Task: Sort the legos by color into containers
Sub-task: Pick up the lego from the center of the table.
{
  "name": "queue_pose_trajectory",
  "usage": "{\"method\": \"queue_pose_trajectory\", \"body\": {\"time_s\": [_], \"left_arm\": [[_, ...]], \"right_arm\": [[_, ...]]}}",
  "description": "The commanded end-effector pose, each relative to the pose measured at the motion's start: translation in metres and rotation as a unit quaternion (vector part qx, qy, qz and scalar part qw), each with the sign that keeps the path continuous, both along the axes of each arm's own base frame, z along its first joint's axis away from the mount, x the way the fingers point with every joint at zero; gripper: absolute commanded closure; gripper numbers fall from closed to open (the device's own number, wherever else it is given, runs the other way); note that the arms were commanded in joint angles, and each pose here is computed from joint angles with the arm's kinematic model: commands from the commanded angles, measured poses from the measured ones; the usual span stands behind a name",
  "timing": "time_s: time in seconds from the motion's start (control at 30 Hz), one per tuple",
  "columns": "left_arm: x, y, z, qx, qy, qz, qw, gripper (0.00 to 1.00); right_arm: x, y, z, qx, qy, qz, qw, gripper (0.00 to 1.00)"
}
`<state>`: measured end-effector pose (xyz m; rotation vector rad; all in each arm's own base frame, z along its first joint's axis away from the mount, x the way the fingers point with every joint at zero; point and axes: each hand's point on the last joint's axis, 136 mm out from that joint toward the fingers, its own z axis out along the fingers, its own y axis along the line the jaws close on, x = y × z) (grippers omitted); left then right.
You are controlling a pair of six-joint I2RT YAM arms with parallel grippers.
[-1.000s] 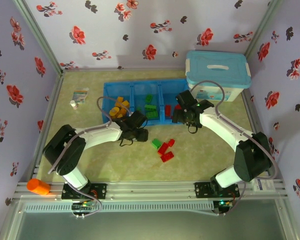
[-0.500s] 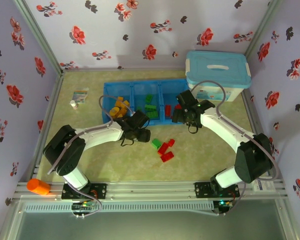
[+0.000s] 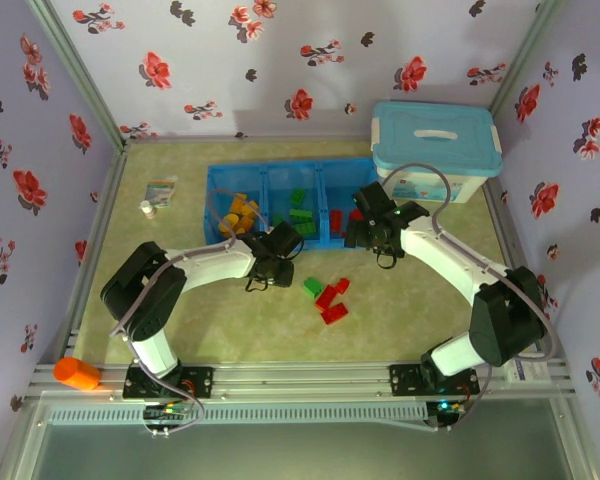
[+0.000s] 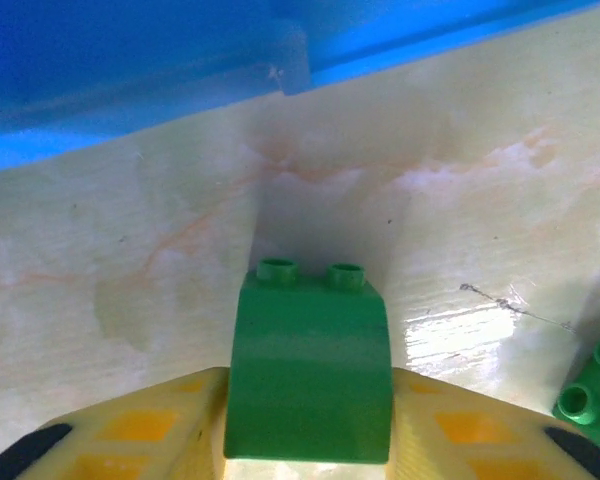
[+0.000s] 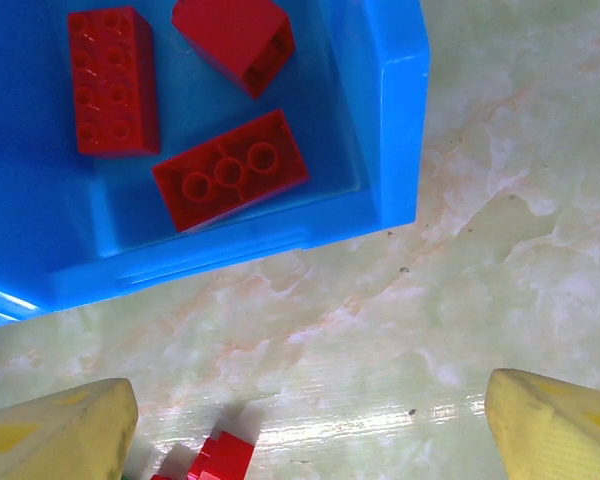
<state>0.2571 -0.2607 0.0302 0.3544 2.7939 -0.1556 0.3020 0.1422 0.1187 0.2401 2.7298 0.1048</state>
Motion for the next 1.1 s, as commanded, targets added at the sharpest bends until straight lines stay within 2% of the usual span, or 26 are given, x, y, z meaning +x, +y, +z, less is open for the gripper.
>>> {"method": "queue_pose_trajectory", "body": {"time_s": [0.0,0.13,0.27,0.47,0.63,0.93,1.0,1.07], "left_arm": [[0.005,0.001,0.009,0.016,-0.013,-0.003,1.000,0.65],[0.006,-0.001,0.016,0.020,-0.019,-0.008,1.000,0.71],[0.007,-0.007,0.036,0.021,-0.039,-0.018,0.999,0.72],[0.020,-0.023,0.080,-0.022,-0.077,-0.023,0.997,0.71],[0.042,-0.039,0.106,-0.056,-0.093,-0.026,0.994,0.70],[0.094,-0.040,0.118,-0.064,-0.093,-0.001,0.994,0.69],[0.103,-0.037,0.120,-0.060,-0.091,0.006,0.994,0.64],[0.109,-0.036,0.125,-0.059,-0.093,0.009,0.994,0.46]], "right_arm": [[-0.004,-0.001,0.001,0.008,-0.006,-0.008,1.000,0.09],[-0.006,-0.003,0.001,0.008,-0.006,-0.009,1.000,0.10],[-0.008,-0.005,0.002,0.005,-0.009,-0.010,1.000,0.09],[-0.011,-0.006,-0.001,0.008,-0.006,-0.012,1.000,0.10],[-0.015,-0.005,-0.002,0.015,-0.005,-0.010,1.000,0.10],[-0.028,-0.006,-0.010,0.029,0.002,-0.002,1.000,0.10],[-0.030,-0.005,-0.012,0.032,0.005,0.004,0.999,0.10],[-0.031,-0.001,-0.012,0.039,0.005,0.014,0.999,0.10]]}}
